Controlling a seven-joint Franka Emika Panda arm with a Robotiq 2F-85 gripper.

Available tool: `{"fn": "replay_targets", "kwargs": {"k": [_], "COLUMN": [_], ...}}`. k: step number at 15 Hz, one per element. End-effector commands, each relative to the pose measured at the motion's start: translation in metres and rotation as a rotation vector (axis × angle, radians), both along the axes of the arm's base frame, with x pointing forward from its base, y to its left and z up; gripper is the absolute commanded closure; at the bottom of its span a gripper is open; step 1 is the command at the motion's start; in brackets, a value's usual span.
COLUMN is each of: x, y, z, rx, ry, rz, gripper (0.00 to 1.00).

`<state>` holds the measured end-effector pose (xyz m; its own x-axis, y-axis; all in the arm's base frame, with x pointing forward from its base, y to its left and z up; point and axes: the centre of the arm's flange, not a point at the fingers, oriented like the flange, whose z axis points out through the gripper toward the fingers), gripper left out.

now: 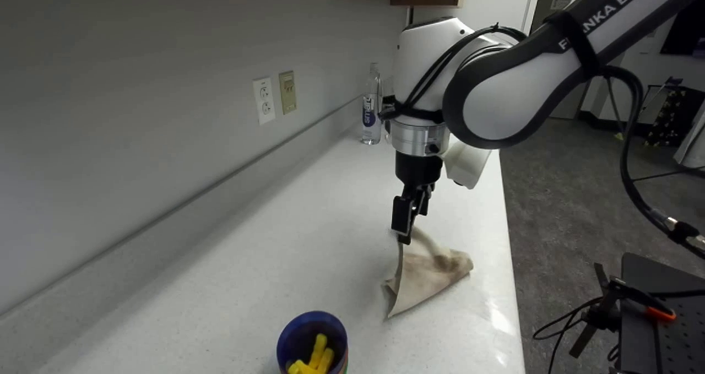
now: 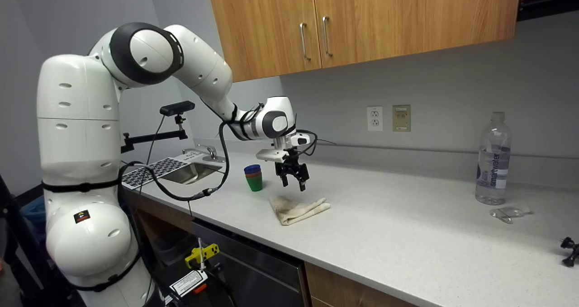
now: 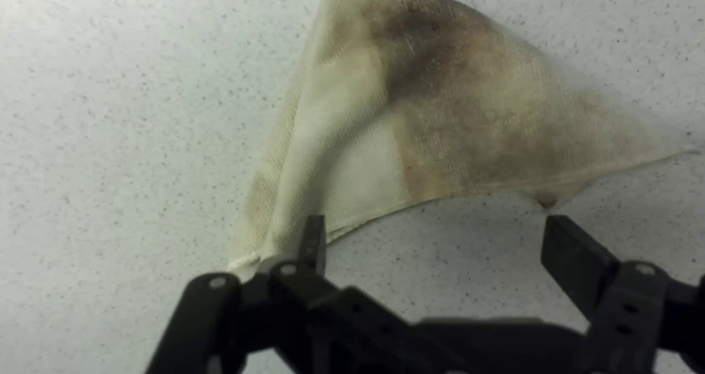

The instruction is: Fold the towel diagonally

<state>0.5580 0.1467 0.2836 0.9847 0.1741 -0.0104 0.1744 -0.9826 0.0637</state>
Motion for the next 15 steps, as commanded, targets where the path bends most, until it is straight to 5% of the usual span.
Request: {"fn": "replay_targets", "kwargs": {"k": [1,8,15], "x": [-0.037,-0.067,-0.095], "y": [-0.005,-0.007,-0.007], "z": [0.029,0.081,0.119], "rx": [-0.037,-0.042,-0.011], "ry": [-0.058,-0.313,-0.453], "rz": [0.007,0.013,0.002], "gripper": [0.0,0.0,0.0]}}
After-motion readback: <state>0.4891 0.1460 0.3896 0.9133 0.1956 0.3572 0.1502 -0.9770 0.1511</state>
